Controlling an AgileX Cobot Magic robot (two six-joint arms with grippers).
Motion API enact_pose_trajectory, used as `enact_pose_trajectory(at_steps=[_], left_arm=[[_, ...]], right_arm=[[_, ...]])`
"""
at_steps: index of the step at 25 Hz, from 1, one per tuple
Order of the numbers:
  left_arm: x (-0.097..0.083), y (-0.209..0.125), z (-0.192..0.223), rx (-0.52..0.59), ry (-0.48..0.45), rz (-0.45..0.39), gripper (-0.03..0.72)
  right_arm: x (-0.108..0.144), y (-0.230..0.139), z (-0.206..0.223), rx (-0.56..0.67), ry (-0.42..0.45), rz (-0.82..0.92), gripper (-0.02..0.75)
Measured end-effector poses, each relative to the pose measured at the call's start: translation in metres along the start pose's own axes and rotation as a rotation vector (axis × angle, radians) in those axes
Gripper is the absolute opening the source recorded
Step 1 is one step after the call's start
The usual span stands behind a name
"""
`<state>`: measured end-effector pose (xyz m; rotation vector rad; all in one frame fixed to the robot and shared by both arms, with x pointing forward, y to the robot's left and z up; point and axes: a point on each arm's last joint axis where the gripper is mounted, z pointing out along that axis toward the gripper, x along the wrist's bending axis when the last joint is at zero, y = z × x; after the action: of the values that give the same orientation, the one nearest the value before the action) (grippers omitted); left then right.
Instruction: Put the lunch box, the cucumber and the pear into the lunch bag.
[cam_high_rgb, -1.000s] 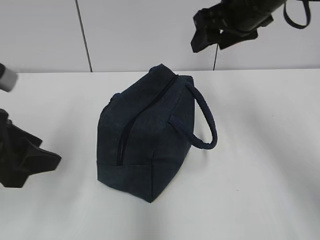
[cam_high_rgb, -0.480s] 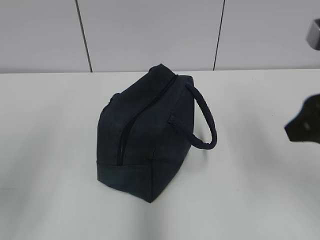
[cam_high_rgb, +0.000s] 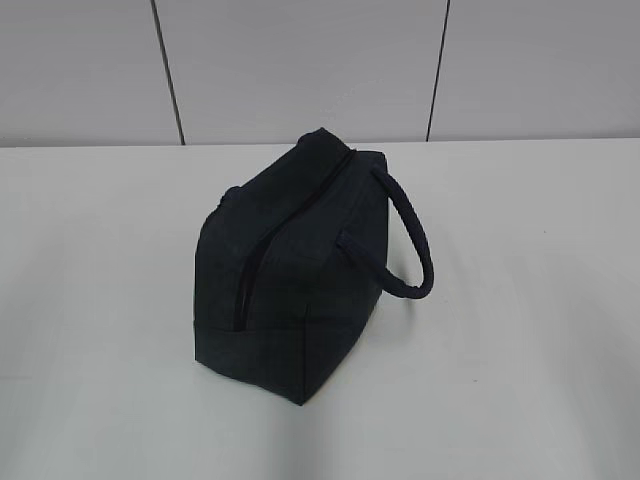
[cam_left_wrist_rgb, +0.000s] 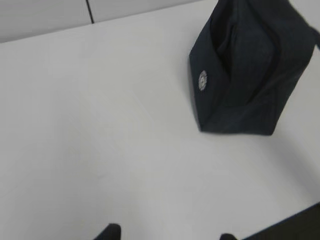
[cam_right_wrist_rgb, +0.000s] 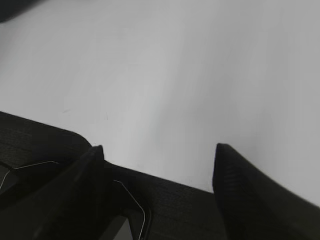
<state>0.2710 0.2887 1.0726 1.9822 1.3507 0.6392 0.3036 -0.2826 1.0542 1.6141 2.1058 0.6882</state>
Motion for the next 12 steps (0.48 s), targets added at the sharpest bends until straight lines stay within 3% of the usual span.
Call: enact_pose_trajectory(at_steps=[4,12], left_arm=[[0.001,-0.017,-0.002,-0.025,0.024,-0.014,0.319],[-0.001,-0.036,-0.015,-0.175,0.034,-0.025,0.29]], right_arm=[[-0.002,-0.028,-0.006,-0.059,-0.024,-0.004,0.517],[-0.007,-0.061,-0.035,-0.341,-0.084,-0.006,0.517]])
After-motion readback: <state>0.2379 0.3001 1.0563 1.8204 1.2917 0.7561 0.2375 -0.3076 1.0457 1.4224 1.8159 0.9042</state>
